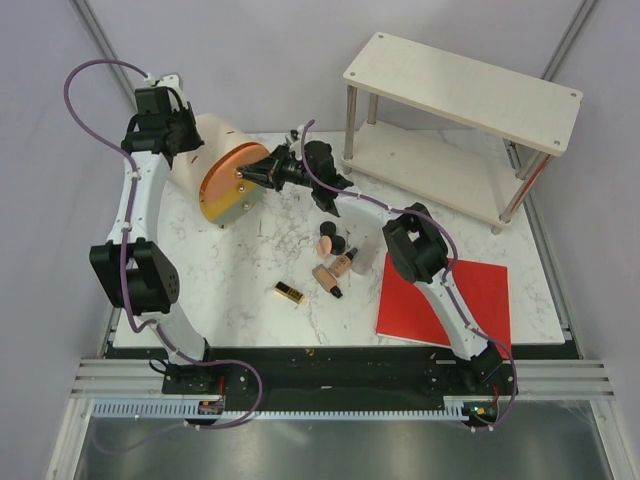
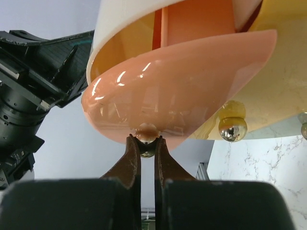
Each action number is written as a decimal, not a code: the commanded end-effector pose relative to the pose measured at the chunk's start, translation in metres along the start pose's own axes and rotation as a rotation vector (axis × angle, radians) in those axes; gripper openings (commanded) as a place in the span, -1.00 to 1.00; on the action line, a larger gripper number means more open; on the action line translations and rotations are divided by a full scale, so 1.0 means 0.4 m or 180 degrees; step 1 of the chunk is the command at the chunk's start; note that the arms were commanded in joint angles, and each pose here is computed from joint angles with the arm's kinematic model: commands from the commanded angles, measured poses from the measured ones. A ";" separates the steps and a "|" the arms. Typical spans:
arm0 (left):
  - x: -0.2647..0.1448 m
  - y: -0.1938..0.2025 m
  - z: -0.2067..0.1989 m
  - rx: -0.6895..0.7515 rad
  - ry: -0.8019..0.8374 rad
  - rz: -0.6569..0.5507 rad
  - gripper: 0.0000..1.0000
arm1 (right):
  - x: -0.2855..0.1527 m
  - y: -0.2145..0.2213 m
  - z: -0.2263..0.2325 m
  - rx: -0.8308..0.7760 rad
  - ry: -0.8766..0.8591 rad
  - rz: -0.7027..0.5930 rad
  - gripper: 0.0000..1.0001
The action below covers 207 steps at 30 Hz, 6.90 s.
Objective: Organize the makeup
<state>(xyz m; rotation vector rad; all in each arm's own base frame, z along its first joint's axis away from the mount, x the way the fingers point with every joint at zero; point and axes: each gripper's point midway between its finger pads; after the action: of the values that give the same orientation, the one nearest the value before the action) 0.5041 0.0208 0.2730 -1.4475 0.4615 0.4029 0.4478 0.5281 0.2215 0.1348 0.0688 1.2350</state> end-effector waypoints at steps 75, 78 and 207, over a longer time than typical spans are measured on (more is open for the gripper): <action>0.042 0.143 -0.046 -0.0260 0.0283 0.0660 -0.96 | -0.444 -0.037 -0.133 -0.0708 0.1620 -0.0381 0.38; 0.043 0.149 -0.047 -0.0268 0.0300 0.0677 -0.96 | -0.523 -0.059 -0.176 -0.1031 0.2355 -0.0393 0.39; 0.053 0.163 -0.115 -0.0302 0.0818 0.0722 -0.96 | -0.055 -0.036 0.167 -0.1479 0.0711 -0.0478 0.04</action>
<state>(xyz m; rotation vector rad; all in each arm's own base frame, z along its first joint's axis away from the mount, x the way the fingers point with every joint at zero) 0.5163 -0.0194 0.2724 -1.5507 0.6136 0.2073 0.4603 0.4934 0.2760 -0.3892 0.0384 1.0891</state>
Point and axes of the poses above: each gripper's point midway between its finger pads, its own x axis out along the fingers, its own z axis along the line the jaws close on, y = z × x, and after that the axes turned 14 degrees about x, right-handed
